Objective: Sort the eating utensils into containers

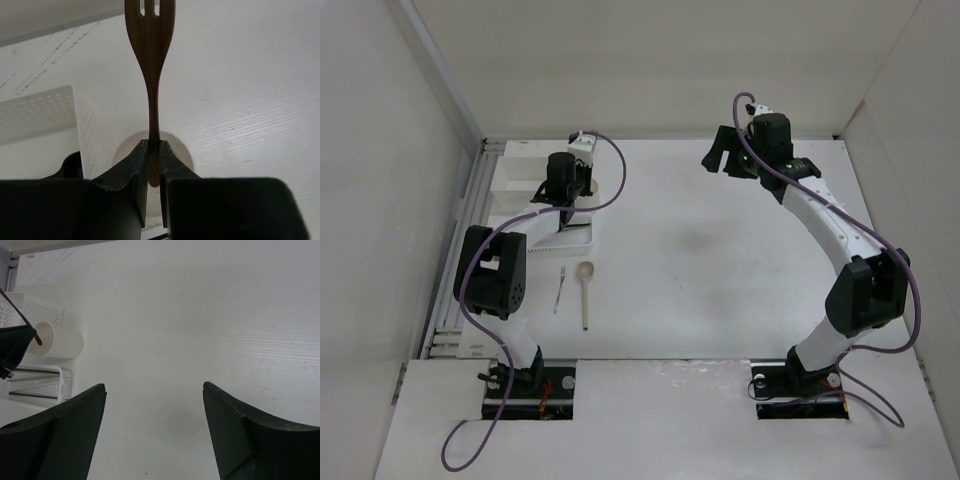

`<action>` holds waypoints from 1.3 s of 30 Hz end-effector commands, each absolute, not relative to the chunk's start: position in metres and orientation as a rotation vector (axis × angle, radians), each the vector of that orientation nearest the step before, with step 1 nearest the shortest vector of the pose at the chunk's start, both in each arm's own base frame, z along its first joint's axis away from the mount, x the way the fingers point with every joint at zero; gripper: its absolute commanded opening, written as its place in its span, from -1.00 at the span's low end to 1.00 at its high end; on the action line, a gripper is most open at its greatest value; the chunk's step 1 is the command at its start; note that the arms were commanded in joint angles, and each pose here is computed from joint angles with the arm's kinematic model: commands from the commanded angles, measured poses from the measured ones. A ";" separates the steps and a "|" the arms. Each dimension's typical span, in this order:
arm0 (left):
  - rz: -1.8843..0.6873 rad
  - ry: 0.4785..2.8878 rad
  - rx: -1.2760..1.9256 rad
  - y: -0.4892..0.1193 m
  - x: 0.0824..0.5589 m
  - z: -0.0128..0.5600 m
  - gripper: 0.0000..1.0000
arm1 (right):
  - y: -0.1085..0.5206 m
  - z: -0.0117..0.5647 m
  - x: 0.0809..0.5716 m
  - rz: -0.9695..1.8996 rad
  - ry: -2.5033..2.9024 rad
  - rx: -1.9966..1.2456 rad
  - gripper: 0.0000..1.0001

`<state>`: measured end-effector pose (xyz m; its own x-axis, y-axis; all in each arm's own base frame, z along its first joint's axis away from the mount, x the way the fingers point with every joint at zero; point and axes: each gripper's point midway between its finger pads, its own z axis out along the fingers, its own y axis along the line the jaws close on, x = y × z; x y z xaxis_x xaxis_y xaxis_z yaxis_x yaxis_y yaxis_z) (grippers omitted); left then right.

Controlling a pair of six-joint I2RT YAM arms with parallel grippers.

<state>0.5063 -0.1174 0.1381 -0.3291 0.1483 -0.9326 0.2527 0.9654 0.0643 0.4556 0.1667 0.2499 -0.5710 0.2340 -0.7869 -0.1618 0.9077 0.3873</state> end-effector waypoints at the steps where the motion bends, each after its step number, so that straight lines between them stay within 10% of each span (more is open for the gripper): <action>1: -0.145 1.937 0.237 -0.122 0.513 0.152 -1.00 | 0.160 0.287 0.451 0.515 2.024 0.046 0.66; 28: -0.061 2.078 0.128 -0.112 0.520 0.119 -1.00 | 0.138 0.288 0.443 0.440 2.024 0.093 0.66; 39: -0.034 2.098 0.148 -0.106 0.509 0.108 -0.10 | 0.138 0.288 0.443 0.440 2.024 0.093 0.66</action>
<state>0.5093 -0.1069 0.0928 -0.5311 0.1014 -0.8412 0.1335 0.9904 0.0351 0.4455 0.1451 0.2697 -0.5247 0.2462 -0.8149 -0.1178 0.9270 0.3560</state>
